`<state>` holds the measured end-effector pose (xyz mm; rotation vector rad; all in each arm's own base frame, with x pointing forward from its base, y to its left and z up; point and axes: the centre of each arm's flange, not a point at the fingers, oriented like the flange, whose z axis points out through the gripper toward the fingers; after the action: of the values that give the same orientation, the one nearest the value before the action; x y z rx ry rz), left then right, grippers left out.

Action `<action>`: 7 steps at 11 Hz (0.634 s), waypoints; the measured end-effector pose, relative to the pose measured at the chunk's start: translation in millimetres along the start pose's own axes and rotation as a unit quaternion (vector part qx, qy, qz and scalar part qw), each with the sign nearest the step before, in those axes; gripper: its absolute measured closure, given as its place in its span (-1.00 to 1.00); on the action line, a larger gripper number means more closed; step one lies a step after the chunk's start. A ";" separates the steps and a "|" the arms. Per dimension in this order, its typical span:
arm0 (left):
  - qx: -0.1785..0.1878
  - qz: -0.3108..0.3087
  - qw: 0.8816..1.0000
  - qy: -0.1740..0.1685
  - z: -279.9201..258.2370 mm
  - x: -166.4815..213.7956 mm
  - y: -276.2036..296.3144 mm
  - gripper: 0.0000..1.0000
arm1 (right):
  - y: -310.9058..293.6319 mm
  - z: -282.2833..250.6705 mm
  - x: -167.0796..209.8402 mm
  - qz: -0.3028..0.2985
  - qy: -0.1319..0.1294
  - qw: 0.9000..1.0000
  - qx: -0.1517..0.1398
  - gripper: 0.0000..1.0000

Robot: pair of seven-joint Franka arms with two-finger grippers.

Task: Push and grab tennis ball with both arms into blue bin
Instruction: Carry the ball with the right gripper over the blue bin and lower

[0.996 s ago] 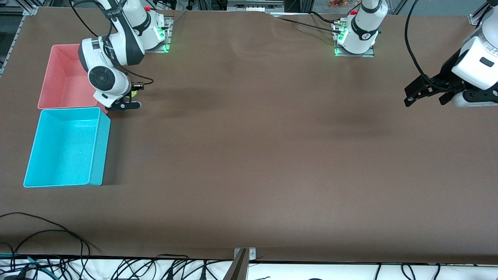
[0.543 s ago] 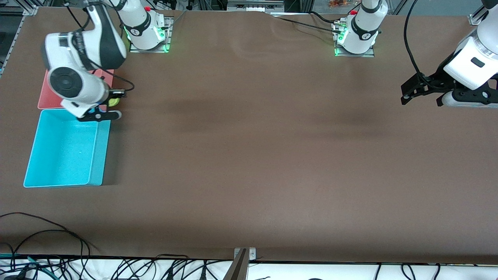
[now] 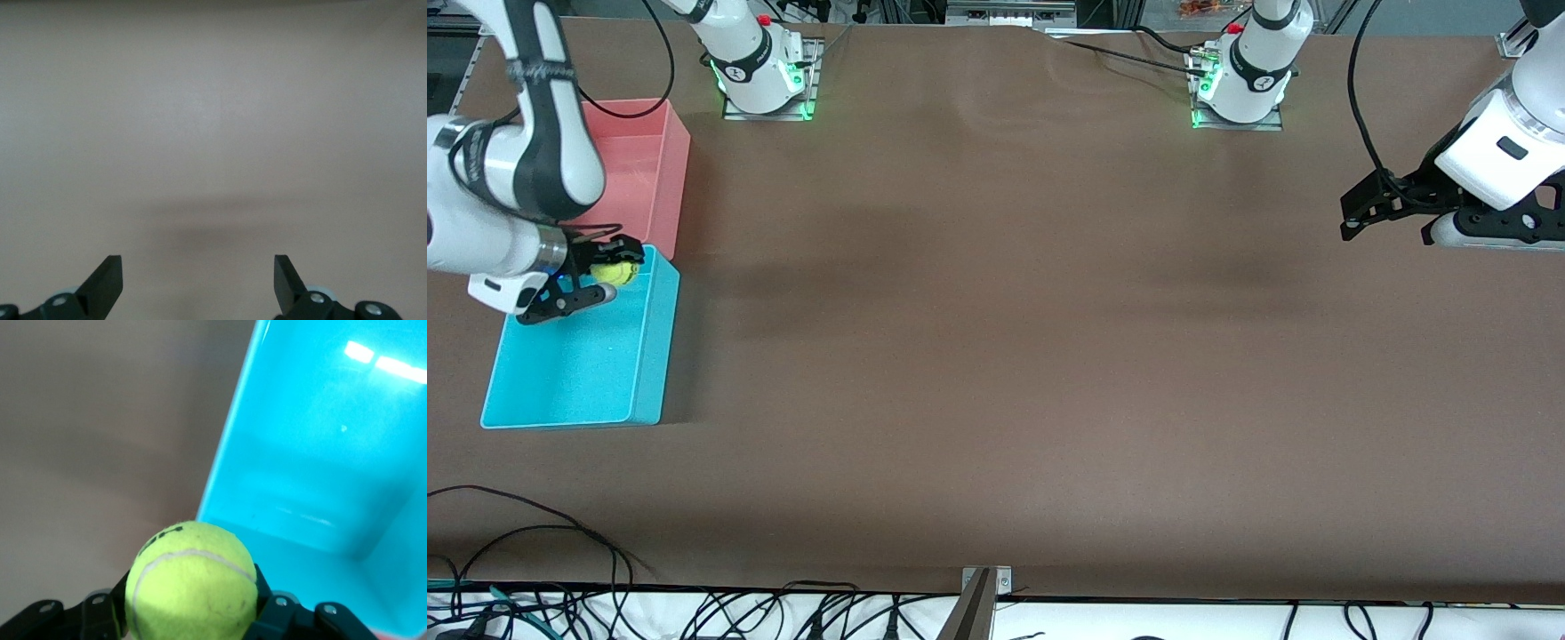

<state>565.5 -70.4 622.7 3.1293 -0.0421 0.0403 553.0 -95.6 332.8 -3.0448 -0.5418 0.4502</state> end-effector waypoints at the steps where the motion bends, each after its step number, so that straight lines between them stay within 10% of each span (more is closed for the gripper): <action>1: 0.000 0.000 1.000 -0.001 1.0 0.3 0.4 -1.00 | 21.0 12.6 4.9 -0.017 0.004 1.000 0.018 -0.31; 7: 0.001 0.001 1.000 -0.007 7.1 2.8 1.0 -1.00 | 79.1 74.5 11.0 -0.093 0.021 0.991 0.094 -0.31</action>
<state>568.5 -71.7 615.7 3.1313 -0.0446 0.0182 568.3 -168.8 253.1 -2.7863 -0.7280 0.4048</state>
